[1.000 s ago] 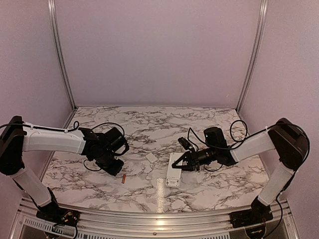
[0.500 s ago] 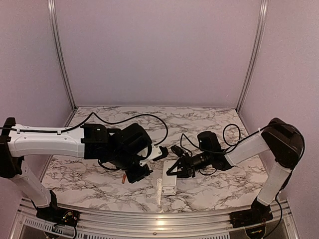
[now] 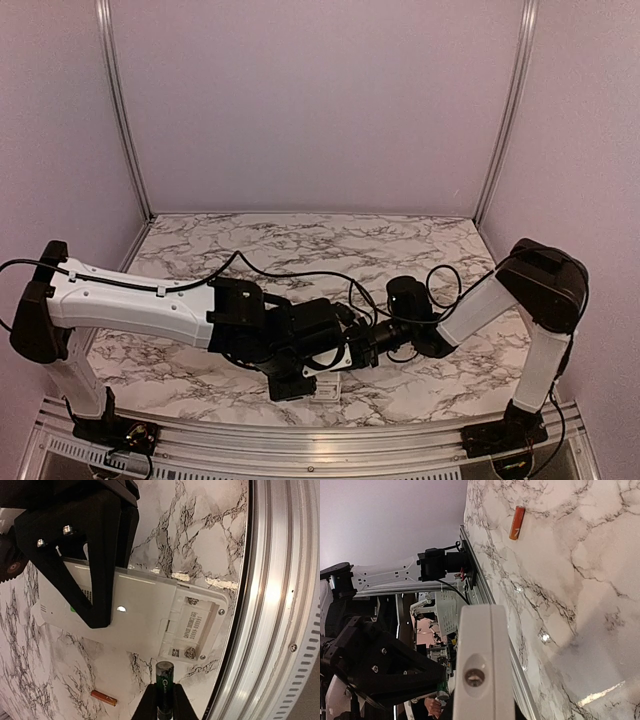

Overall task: Load the batteries into the remote control
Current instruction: Place the battery in the battery compartment.

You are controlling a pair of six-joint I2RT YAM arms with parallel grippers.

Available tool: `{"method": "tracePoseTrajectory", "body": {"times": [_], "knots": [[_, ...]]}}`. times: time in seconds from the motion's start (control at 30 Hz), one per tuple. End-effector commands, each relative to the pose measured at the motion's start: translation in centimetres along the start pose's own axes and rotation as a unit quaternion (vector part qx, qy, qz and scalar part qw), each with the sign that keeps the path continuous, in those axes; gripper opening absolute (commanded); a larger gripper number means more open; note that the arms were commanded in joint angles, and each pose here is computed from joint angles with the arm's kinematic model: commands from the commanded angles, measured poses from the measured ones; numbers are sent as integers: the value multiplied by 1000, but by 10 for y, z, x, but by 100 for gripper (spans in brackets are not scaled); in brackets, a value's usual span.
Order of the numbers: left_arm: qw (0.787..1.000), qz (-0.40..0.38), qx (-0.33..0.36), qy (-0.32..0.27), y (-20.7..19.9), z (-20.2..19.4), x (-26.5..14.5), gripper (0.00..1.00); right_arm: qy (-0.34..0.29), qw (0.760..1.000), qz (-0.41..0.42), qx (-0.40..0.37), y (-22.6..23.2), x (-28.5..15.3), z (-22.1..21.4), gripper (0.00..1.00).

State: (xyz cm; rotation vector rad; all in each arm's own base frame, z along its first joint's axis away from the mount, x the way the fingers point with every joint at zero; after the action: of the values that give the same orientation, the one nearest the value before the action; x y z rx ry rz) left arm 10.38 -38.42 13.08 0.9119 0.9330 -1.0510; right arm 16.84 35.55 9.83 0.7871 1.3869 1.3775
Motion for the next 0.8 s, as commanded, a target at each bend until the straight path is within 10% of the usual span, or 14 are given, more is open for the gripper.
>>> {"method": "tracePoseTrajectory", "body": {"times": [0.0, 0.77], "knots": [[999, 31, 23, 22, 1, 0, 2, 0, -19, 1000, 13, -14, 6, 5, 5, 0], [995, 68, 59, 37, -6, 6, 16, 1, -17, 998, 60, 9, 20, 21, -2, 0]]}}
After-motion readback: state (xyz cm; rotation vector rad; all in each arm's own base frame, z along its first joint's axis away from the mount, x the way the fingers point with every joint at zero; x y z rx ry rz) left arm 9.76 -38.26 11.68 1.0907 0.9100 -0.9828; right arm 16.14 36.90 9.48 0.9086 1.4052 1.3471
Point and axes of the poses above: each gripper's point midway between its finger pads, its own x axis out along the fingers, its own y axis along the line the jaws close on, z = x × y, the point moved 2 cm from there along -x, back along the fingers, and after that the axes turned 5 degrees about -x, right-handed, at the moved point
